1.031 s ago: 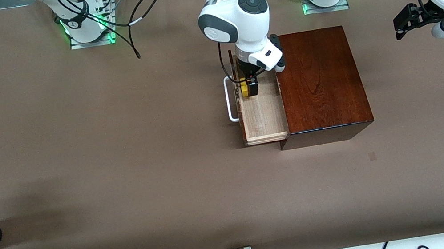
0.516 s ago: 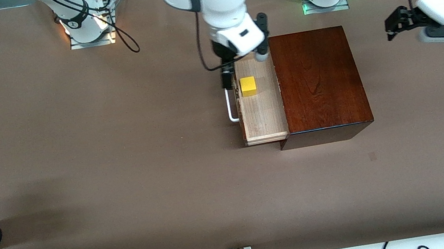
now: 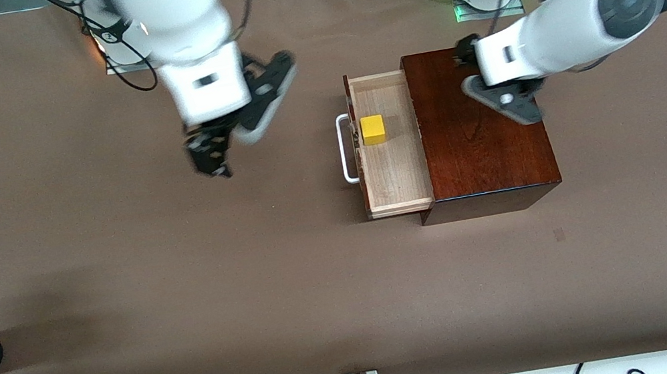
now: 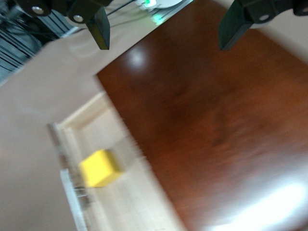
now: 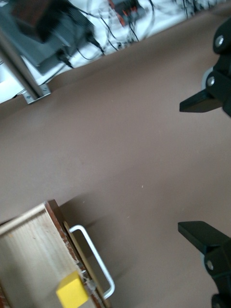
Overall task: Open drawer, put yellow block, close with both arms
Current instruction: 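Push the drawer shut with the left gripper while the right gripper withdraws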
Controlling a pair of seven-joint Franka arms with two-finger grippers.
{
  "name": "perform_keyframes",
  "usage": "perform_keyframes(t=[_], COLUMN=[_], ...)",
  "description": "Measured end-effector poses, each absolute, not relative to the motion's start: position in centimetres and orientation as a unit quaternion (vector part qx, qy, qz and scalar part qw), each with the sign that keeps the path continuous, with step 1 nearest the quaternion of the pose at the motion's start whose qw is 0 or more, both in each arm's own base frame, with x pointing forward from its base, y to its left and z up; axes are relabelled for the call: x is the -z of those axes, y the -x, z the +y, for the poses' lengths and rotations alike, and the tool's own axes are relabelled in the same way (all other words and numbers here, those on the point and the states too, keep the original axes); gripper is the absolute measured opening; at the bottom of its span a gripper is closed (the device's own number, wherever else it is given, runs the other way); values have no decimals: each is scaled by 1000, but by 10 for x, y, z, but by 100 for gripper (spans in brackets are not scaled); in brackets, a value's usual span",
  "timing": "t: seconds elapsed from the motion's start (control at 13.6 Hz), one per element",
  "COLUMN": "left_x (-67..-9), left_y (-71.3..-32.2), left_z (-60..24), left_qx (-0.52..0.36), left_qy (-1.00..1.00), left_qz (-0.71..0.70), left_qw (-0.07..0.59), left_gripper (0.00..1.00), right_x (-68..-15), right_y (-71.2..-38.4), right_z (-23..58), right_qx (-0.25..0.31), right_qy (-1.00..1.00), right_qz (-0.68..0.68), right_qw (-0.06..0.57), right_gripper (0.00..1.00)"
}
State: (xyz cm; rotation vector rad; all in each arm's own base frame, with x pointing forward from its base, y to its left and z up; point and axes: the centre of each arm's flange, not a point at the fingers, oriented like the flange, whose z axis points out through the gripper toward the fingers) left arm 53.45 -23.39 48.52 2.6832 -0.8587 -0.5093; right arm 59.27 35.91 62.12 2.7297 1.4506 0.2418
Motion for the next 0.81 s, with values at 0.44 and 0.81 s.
perform_keyframes(t=[0.44,0.81], left_x=[-473,-419], left_y=[-491,-501], left_z=[-435,-496], left_qx=[174,86], left_qy=[-869,-811], left_qz=[-435,-552], left_qw=[162,173], left_gripper=[100,100], right_x=[-645,-615], right_y=[-646,-617], right_z=[163,68], right_qx=[-68,-18], right_qy=[-952,-982], right_qz=[296,187], right_qw=[-24,-37], right_gripper=[100,100])
